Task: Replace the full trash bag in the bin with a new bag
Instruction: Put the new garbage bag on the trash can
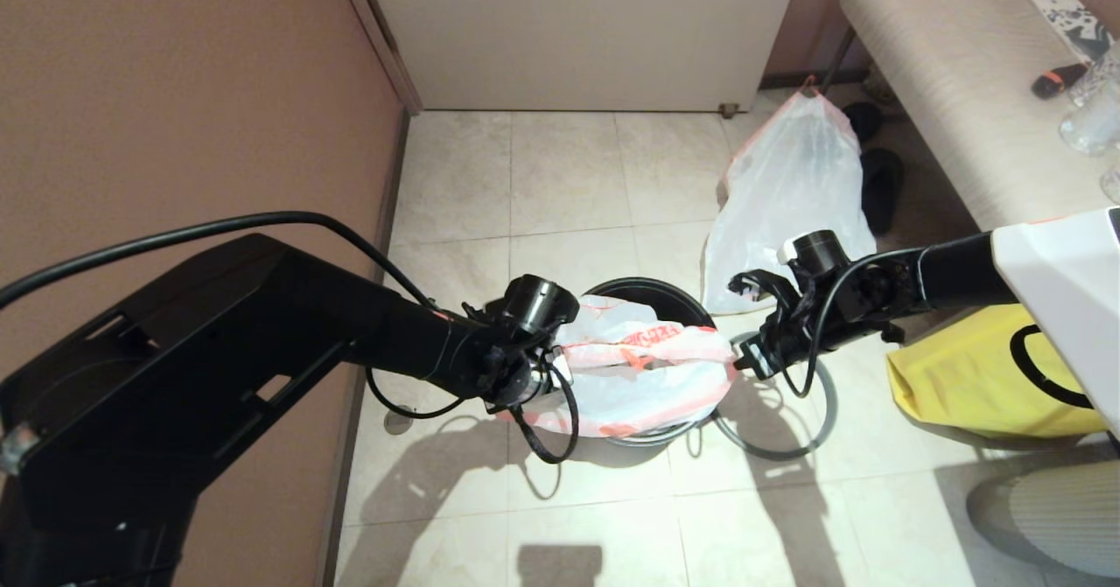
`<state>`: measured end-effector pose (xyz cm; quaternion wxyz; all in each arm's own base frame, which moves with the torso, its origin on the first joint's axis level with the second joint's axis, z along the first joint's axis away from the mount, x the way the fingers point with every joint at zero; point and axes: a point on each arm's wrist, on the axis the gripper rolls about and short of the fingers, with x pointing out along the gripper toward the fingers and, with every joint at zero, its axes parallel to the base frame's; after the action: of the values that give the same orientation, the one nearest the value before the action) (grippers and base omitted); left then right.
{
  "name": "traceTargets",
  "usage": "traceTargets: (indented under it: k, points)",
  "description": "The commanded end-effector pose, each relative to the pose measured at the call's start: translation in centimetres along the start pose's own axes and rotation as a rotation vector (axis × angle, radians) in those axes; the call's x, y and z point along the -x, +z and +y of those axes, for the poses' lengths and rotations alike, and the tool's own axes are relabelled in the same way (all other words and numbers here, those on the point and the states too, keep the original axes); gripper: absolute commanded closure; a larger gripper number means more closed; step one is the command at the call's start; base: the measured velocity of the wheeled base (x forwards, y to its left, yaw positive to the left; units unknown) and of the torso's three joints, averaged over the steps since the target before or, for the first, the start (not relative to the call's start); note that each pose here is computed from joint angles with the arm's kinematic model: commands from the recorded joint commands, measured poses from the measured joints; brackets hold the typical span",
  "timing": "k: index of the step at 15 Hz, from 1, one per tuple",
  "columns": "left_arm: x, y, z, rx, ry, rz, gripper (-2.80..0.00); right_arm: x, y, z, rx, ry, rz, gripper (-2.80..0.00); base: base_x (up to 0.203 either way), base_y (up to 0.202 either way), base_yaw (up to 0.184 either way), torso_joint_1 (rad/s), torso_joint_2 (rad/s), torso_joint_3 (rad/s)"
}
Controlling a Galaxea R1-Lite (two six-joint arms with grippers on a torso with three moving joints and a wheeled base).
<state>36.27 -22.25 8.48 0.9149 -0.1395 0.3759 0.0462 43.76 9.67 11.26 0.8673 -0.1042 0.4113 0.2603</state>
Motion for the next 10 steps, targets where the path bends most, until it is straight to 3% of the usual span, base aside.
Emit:
traceTargets:
  k: [1,6,7,10]
  points:
    - [0.2,0.1,0.0,0.005,0.001,-0.003,0.00,1.1,0.6,0.0,-0.006,0.000,-0.038,0.00,0.000,0.000,0.000,0.000,0.00,0.000]
    - [0.7,0.2,0.1,0.001,0.001,-0.004,0.00,2.1,-0.1,-1.0,0.038,-0.020,-0.026,0.00,0.000,0.000,0.000,0.000,0.00,0.000]
    - [0.8,0.2,0.1,-0.001,0.002,-0.002,0.00,2.2,-0.5,-1.2,0.065,-0.020,-0.018,-2.80,0.000,0.000,0.000,0.000,0.00,0.000]
    - [0.9,0.1,0.0,-0.006,0.001,0.002,0.00,2.7,-1.0,-1.0,0.096,-0.014,-0.015,-2.80,0.000,0.000,0.000,0.000,0.00,0.000]
